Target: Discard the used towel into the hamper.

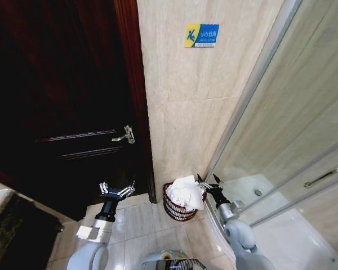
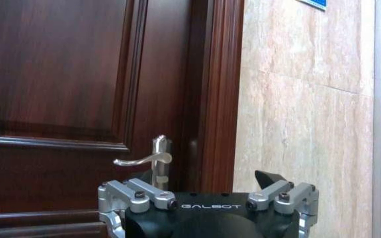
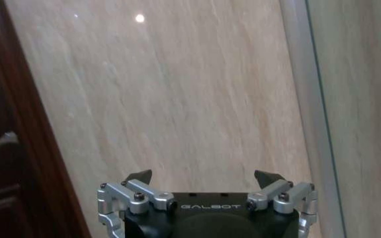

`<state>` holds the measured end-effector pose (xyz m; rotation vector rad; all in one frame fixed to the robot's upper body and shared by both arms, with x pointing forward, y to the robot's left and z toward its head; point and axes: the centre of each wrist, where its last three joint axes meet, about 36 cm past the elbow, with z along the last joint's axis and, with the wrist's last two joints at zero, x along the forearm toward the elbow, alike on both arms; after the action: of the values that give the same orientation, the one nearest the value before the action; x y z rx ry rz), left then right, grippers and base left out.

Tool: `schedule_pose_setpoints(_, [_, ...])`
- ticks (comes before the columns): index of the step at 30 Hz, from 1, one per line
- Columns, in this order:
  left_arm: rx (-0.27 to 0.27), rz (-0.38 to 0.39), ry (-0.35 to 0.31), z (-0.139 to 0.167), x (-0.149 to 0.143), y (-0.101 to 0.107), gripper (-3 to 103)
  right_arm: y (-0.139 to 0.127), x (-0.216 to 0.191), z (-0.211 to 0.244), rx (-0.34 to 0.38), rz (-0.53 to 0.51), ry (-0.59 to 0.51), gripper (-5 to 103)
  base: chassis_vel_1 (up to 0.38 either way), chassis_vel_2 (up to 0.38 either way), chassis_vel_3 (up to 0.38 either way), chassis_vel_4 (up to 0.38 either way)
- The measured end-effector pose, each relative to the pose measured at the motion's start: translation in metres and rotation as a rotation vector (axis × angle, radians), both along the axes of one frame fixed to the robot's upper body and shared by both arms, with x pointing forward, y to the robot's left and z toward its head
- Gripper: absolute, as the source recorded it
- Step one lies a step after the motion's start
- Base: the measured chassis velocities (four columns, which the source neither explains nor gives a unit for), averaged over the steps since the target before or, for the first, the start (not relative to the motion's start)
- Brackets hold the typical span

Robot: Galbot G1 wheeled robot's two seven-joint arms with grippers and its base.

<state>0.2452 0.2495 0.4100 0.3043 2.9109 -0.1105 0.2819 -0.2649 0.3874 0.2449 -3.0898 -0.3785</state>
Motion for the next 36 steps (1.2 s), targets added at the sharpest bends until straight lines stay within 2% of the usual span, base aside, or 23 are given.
schedule_pose_setpoints(6, [0.000, 0.000, 0.000, 0.000, 0.000, 0.000, 100, 0.008, -0.021, 0.034, -0.025, -0.008, -0.049, 100, 0.000, 0.000, 0.000, 0.000])
schedule_pose_setpoints(10, [0.000, 0.000, 0.000, 0.000, 0.000, 0.000, 100, 0.012, -0.034, 0.061, -0.095, -0.030, -0.116, 100, 0.000, 0.000, 0.000, 0.000])
schedule_pose_setpoints(15, [0.000, 0.000, 0.000, 0.000, 0.000, 0.000, 100, 0.013, -0.041, 0.079, -0.119, -0.041, -0.157, 100, 0.000, 0.000, 0.000, 0.000])
schedule_pose_setpoints(36, [0.000, 0.000, 0.000, 0.000, 0.000, 0.000, 100, 0.008, -0.052, 0.085, -0.139, -0.054, -0.163, 100, 0.000, 0.000, 0.000, 0.000])
